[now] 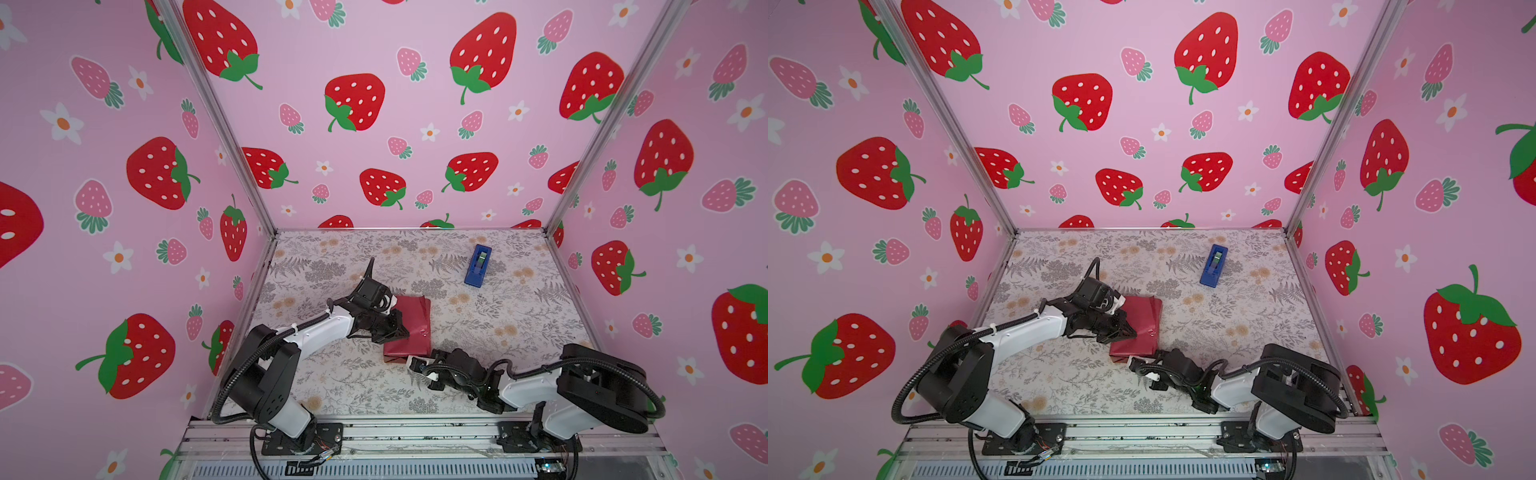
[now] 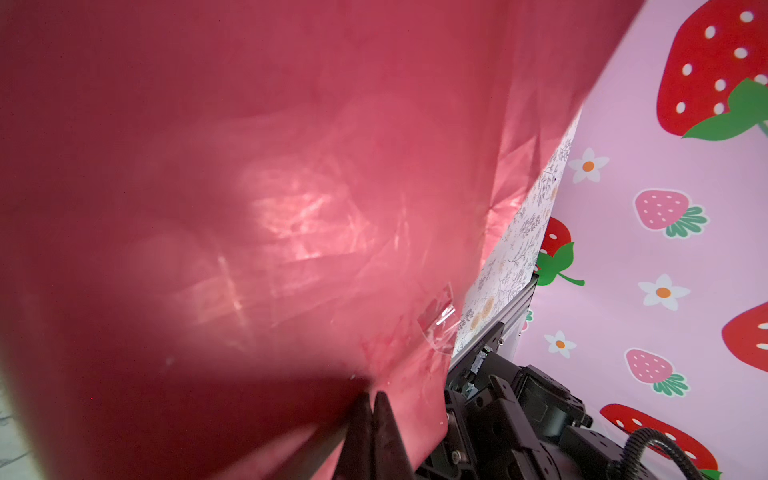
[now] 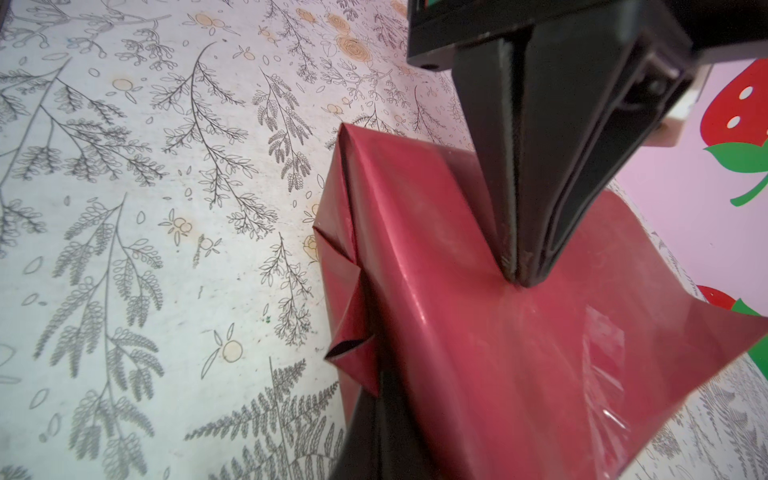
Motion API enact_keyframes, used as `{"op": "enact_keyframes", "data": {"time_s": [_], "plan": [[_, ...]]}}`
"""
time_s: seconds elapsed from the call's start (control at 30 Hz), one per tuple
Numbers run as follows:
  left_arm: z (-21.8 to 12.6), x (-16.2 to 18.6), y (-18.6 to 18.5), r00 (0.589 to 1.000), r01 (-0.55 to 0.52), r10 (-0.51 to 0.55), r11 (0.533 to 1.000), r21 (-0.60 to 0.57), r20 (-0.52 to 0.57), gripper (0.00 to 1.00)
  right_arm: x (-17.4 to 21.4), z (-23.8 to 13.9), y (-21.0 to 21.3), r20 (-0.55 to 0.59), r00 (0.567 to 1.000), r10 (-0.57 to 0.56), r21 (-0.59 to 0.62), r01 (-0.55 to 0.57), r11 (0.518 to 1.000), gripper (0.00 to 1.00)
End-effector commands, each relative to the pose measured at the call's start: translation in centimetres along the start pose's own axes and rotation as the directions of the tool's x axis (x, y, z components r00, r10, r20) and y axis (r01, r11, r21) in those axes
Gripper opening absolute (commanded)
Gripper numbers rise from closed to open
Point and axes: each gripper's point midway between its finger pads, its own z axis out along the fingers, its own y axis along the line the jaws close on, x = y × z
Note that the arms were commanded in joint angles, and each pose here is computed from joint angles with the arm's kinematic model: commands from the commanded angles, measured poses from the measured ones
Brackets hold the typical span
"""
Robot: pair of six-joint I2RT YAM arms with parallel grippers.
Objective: Wrap the gift box in paper
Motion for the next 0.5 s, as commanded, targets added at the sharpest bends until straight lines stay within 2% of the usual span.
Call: {"op": "enact_keyframes", "data": {"time_s": [0.0,0.17,0.27,0.47], "plan": [[0.8,1.7,3.9,0.997,0.055,-0.064,0.987,-0.153,-0.052,0.07,-1.9,0.0,-1.7,0.051,0.998,0.034,0.044,-0.036,0.998,0.00],[-0.7,1.0,2.9,1.000,-0.004,0.002,0.986,-0.169,-0.011,0.07,-1.7,0.1,-1.2,0.043,0.998,0.040,0.018,-0.041,0.999,0.00],[-2.8,0.0,2.1,0.993,-0.103,0.115,0.967,-0.231,0.037,0.12,-1.6,0.0,-1.0,0.042,0.998,0.043,0.003,-0.043,0.999,0.00],[-7.6,-1.3,-0.1,0.929,-0.294,0.348,0.902,-0.317,0.129,0.26,-1.1,-0.4,-0.6,0.039,0.998,0.051,-0.017,-0.051,0.999,0.00]]}}
